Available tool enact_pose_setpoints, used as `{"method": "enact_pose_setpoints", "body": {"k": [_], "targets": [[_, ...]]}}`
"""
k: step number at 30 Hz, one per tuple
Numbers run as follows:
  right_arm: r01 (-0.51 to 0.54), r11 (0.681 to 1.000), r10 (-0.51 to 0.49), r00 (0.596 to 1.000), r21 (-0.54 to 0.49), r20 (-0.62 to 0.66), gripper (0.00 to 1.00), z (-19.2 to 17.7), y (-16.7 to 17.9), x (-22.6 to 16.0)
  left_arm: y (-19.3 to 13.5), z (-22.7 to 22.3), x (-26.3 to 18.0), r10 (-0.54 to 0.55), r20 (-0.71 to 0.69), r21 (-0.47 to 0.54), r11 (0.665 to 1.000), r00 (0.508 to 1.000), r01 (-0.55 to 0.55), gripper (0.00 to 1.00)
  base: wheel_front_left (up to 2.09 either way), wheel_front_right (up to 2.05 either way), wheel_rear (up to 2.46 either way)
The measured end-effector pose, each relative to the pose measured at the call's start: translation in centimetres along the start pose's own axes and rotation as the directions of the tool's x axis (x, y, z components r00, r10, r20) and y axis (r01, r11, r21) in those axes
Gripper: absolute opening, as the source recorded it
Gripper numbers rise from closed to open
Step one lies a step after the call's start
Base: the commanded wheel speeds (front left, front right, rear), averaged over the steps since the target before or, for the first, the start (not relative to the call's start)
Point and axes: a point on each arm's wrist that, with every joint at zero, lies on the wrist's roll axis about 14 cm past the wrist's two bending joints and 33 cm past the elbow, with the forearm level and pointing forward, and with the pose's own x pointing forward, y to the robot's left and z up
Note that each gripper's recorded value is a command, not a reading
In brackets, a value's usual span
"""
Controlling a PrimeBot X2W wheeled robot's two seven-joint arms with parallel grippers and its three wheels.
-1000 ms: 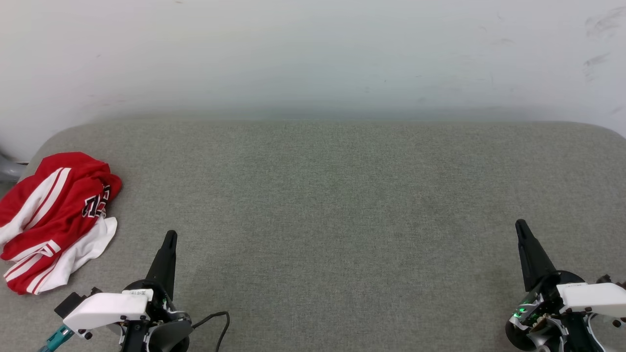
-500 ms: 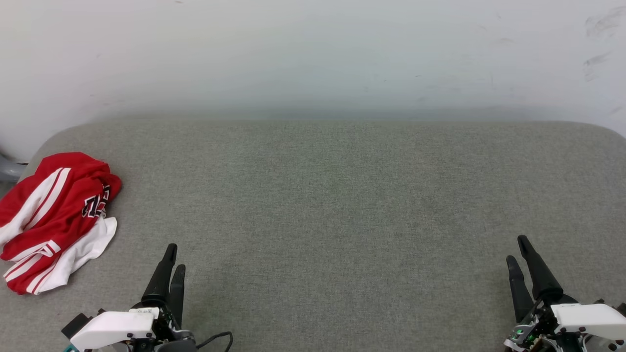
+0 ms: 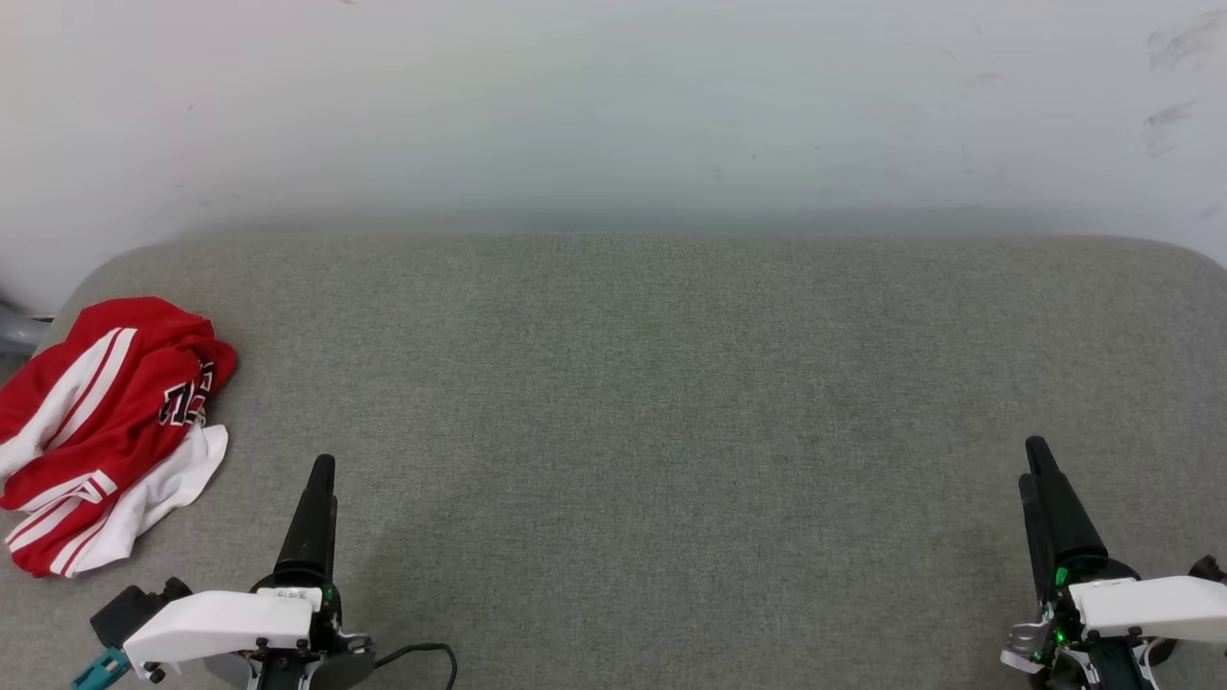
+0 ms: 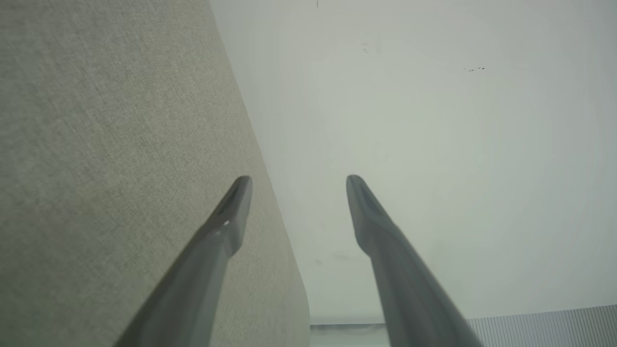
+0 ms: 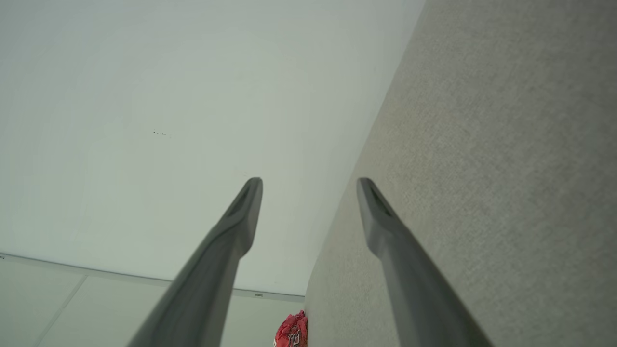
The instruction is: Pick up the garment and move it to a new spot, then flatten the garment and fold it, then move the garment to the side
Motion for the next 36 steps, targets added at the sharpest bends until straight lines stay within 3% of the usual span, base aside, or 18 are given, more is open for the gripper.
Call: {"method": "enact_pose_setpoints", "body": {"k": [7,13,24,36], "targets": [[-0.049,0.984,0.052,0.999,-0.169,0.011,1.00,0.2,1.7,0.2,-1.0,-0.1,0.2,-0.008,0.006,0.165,0.986,1.000,0.007,1.00,0.00,0.00,0.00],[-0.072,0.948,0.077,0.997,-0.309,0.004,1.00,-0.1,2.5,0.1,-1.4,-0.5,0.3,-0.001,0.009,0.308,0.951,1.000,-0.002,1.00,0.00,0.00,0.00],[-0.097,0.835,0.102,0.995,-0.542,-0.020,1.00,-0.9,3.1,0.0,-1.6,-0.9,0.0,0.004,0.023,0.516,0.857,1.000,-0.015,1.00,0.00,0.00,0.00],[-0.117,0.715,0.134,0.991,-0.690,-0.029,1.00,-1.3,3.7,-0.4,-2.4,-1.4,0.0,-0.027,0.033,0.669,0.743,0.999,-0.002,1.00,0.00,0.00,0.00]]}}
